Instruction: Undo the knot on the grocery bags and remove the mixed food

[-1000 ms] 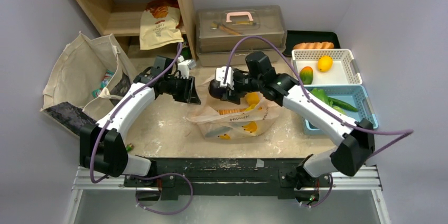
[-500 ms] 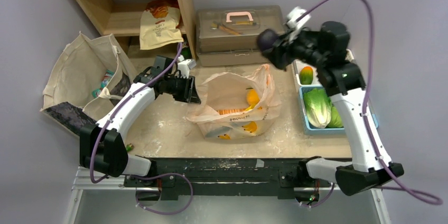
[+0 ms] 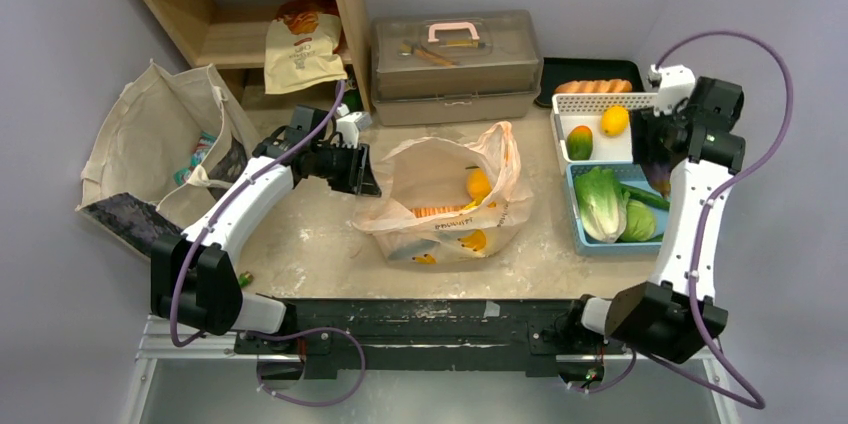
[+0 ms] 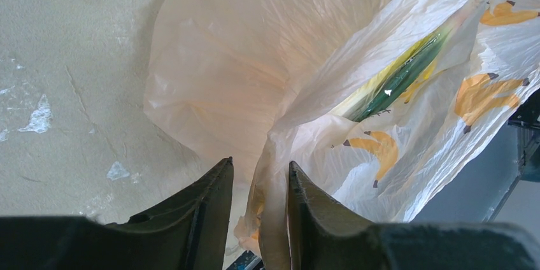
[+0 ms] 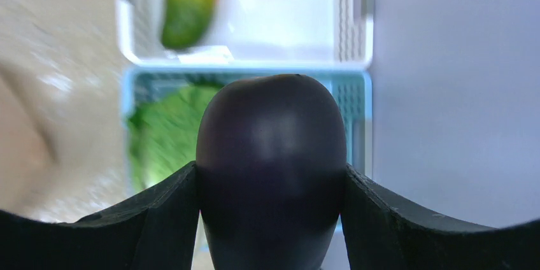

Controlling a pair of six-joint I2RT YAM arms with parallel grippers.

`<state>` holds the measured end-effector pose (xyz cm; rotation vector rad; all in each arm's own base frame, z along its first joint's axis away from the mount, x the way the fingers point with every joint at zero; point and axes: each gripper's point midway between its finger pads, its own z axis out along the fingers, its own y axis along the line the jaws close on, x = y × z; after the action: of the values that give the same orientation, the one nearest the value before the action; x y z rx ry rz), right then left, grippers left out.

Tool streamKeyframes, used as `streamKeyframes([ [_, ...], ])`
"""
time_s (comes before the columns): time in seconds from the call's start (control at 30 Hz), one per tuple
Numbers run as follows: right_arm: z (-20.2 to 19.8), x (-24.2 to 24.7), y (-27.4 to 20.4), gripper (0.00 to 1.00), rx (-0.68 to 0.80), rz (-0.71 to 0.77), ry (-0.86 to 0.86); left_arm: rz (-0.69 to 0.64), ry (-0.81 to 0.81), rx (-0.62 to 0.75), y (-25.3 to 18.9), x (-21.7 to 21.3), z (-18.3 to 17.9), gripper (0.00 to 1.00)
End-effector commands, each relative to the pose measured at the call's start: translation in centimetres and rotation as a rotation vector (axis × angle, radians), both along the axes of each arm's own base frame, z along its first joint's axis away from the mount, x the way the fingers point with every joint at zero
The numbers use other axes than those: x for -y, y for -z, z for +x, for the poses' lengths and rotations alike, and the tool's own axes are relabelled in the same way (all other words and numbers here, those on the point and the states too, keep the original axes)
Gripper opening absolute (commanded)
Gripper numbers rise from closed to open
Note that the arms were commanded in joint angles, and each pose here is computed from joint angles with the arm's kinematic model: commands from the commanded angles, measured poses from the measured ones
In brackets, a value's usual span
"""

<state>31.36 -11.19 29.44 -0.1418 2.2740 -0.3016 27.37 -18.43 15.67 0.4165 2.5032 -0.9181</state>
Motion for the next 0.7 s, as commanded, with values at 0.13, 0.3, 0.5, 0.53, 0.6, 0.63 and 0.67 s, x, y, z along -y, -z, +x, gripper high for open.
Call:
streamKeyframes([
  [0.13, -5.0, 9.6, 8.6, 0.1, -0.222, -0.114, 0.127, -0.022, 0.026, 0.054, -2.0, 0.3, 1.1, 0.35],
  [0.3, -4.3, 12.7, 11.8, 0.11, -0.245, -0.127, 0.161, -0.011, 0.036, 0.042, -2.1, 0.3, 1.2, 0.35],
  [0.5, -2.7, 15.1, 14.4, 0.27, -0.28, -0.161, 0.156, 0.001, 0.028, 0.05, -2.3, 0.1, 1.5, 0.35],
  [0.53, -2.6, 15.3, 14.7, 0.31, -0.291, -0.155, 0.155, 0.003, 0.026, 0.05, -2.3, 0.1, 1.5, 0.35],
  [0.6, -2.3, 15.8, 15.2, 0.5, -0.304, -0.154, 0.162, 0.004, 0.021, 0.053, -2.3, 0.0, 1.5, 0.35],
  [0.63, -2.2, 15.9, 15.1, 0.61, -0.304, -0.155, 0.164, 0.004, 0.018, 0.054, -2.3, 0.0, 1.5, 0.35],
  [0.67, -2.2, 15.9, 15.0, 0.68, -0.304, -0.156, 0.164, 0.003, 0.016, 0.054, -2.3, 0.0, 1.5, 0.35],
])
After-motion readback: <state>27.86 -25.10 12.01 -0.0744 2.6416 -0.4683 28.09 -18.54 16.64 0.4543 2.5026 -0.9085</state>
